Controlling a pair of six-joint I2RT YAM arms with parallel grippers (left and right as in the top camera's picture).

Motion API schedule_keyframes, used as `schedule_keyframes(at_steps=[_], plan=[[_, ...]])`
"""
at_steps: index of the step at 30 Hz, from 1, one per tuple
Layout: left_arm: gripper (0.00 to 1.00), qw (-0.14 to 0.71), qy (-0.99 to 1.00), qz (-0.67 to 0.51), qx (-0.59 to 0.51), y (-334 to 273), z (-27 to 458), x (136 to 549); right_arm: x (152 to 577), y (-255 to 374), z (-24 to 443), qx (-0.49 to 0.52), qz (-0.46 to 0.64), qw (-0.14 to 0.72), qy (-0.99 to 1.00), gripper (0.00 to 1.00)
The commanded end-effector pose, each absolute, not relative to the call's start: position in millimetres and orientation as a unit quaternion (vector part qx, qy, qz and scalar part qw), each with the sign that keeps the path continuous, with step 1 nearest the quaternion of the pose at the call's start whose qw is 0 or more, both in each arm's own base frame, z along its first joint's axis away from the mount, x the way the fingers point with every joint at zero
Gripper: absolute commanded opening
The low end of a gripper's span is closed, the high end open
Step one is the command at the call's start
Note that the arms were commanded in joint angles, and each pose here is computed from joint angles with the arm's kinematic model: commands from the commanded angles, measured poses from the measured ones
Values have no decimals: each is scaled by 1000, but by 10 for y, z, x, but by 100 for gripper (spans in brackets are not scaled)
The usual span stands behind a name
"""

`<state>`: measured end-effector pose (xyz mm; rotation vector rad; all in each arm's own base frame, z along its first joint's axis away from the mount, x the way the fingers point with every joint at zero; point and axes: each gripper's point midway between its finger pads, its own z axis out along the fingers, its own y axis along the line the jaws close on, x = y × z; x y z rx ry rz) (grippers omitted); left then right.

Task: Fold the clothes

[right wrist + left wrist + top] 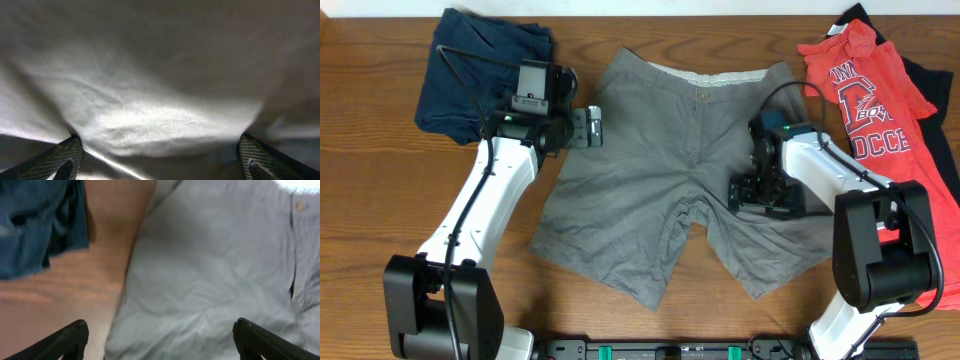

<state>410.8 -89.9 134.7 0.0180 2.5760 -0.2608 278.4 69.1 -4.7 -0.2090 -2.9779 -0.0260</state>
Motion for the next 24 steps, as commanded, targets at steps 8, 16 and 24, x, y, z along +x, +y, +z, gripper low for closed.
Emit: schedule_keyframes(at_steps=[8,16,24], plan=[[95,302,945,-114,44,-1049,1220,4511,2858,837,134,-66,-51,48,-995,99],[95,273,950,-124,87,-1228,1023,5012,3356,904,989,-12,-85,-98,-992,99],[95,232,957,-108,140,-1275,642,5264,3541,927,1340,23,-89,-159,-983,99]])
